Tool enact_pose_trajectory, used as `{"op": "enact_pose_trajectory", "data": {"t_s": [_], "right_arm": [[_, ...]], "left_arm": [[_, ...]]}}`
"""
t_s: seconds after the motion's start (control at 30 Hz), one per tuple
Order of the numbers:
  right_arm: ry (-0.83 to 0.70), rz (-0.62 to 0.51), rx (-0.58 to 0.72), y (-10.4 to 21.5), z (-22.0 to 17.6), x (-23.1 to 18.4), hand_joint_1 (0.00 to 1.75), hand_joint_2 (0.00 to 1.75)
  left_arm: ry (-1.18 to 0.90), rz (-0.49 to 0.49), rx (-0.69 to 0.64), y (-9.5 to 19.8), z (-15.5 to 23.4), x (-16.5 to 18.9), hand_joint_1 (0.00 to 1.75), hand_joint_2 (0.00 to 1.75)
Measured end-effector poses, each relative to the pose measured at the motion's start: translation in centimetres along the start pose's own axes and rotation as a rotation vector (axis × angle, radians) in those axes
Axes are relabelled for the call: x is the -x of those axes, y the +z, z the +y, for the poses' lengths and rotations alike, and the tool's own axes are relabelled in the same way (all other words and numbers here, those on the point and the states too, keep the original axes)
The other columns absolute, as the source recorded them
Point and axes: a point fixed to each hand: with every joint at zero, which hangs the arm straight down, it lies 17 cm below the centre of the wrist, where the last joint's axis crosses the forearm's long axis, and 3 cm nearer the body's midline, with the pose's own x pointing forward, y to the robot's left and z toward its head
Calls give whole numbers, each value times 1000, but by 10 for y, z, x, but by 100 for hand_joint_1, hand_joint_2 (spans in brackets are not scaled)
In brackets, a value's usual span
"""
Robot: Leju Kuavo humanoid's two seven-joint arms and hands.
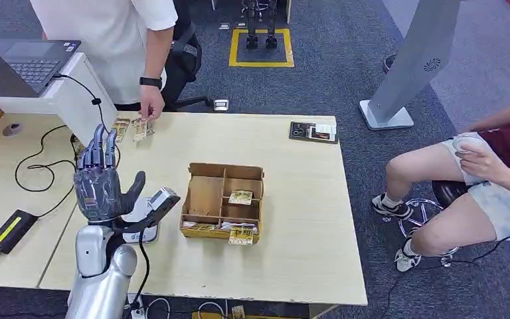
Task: Pass the card to the sensor for recognition and then transmit it.
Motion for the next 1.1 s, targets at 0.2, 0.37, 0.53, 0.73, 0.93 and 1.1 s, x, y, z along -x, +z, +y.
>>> {"op": "enact_pose_trajectory", "data": {"t_s": [0.2, 0.37, 0.53, 0.73, 0.93, 1.1], "right_arm": [[0, 0, 0, 0, 0, 0, 0, 175], [-13, 9, 1, 0, 1, 3, 0, 175], [-67, 28, -19, 3, 4, 19, 0, 175], [-98, 25, -19, 6, 2, 21, 0, 175], [-125, 44, 0, 6, -4, 27, 0, 175], [-135, 46, 6, 6, -7, 28, 0, 175]], "left_arm": [[0, 0, 0, 0, 0, 0, 0, 175], [58, -31, -14, 7, 6, -10, 0, 175], [167, -218, -1, 80, 33, -51, 0, 175], [265, -263, 57, 118, 37, -70, 0, 175], [294, -331, 135, 147, 33, -86, 0, 175], [364, -384, 209, 171, 28, -105, 0, 175]]}}
